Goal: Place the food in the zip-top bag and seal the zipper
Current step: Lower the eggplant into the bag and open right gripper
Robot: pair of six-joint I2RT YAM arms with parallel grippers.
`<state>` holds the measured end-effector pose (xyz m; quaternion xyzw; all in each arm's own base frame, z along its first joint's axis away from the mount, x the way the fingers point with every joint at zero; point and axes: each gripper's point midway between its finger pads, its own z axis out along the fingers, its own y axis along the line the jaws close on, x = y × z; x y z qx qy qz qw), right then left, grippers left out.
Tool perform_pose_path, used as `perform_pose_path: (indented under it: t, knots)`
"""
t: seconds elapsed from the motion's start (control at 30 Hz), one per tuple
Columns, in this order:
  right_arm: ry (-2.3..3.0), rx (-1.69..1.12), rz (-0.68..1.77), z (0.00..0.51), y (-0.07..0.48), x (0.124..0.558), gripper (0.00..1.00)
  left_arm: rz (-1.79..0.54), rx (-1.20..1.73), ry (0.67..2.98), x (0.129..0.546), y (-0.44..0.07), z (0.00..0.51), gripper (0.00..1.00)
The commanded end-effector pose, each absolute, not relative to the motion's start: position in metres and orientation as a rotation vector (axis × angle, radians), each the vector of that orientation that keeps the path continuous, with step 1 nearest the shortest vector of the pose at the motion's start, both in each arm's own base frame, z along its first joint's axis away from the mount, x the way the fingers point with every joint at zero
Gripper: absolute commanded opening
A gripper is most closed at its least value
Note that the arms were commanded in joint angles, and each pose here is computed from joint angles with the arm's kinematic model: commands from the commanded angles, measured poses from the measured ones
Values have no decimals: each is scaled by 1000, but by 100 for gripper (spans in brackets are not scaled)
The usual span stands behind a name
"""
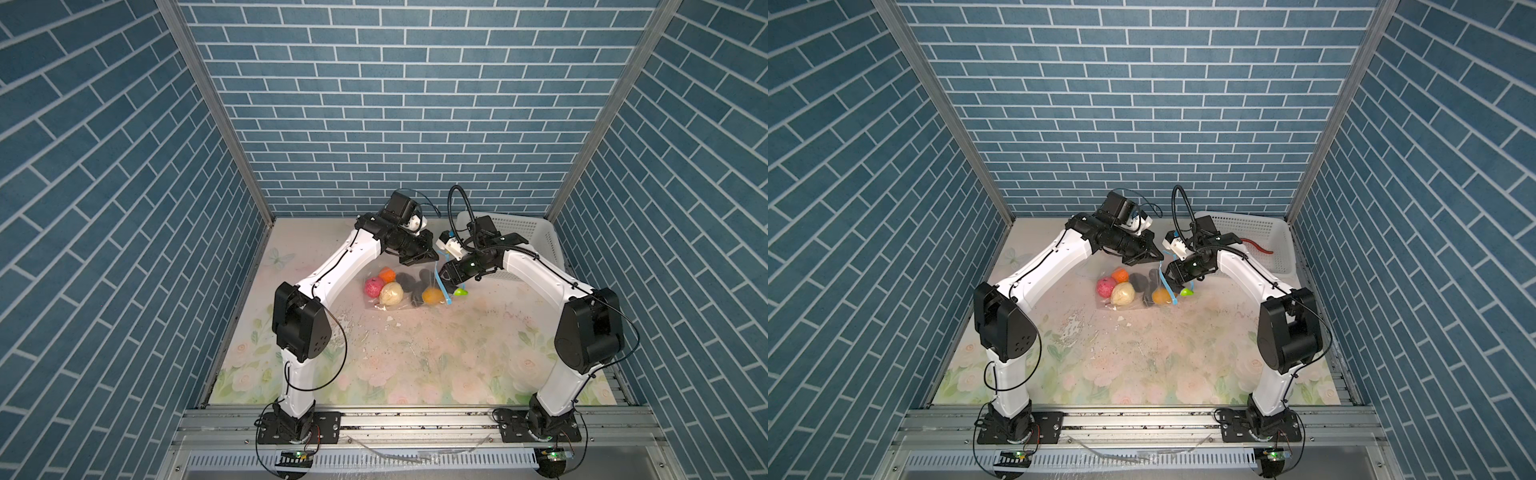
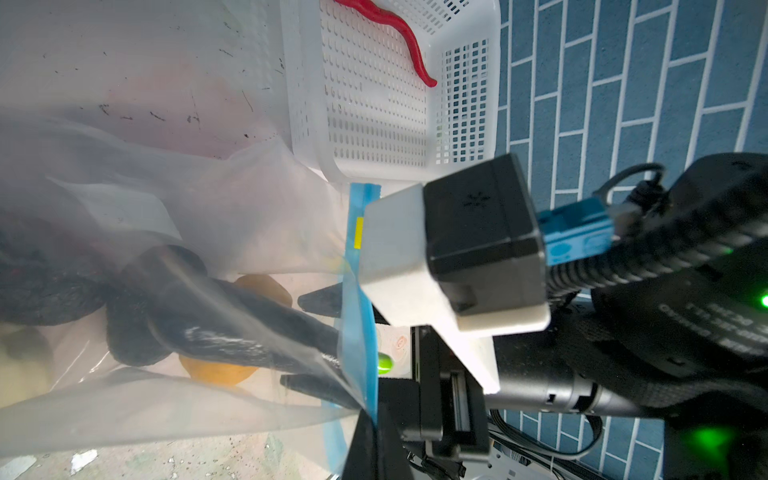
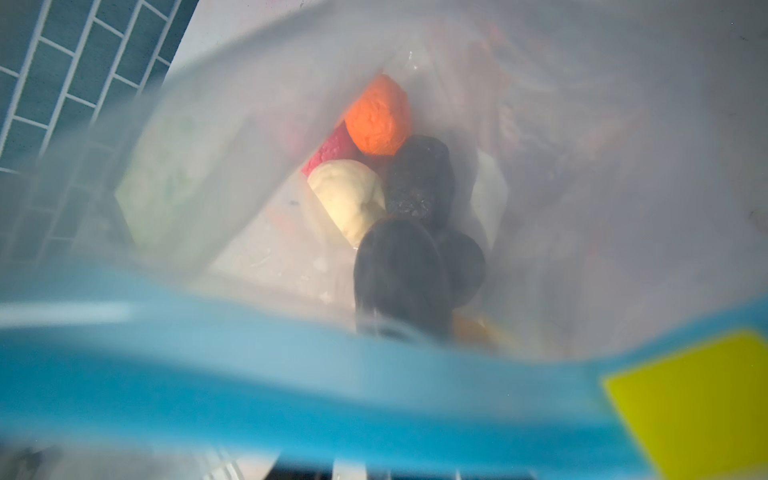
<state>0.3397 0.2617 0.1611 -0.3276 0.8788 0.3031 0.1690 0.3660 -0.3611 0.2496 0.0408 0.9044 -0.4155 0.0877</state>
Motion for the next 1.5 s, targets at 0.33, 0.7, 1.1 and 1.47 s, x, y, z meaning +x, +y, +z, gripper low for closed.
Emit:
perform_pose_path:
  t: [0.33,0.7,1.1,1.47]
  knots:
    - [2489,-865,793,188,258,343,55,-1245,146,2658,360,-358,264,0]
    - [2509,-172,630,206,200,339,57,-1240,142,2653,362,-358,265,0]
    - [2558,415,953,151,183,346,58,-1232,138,2654,360,-356,266,0]
    - [2606,472,1044,117,195,345,47,-1235,148,2649,361,-357,268,0]
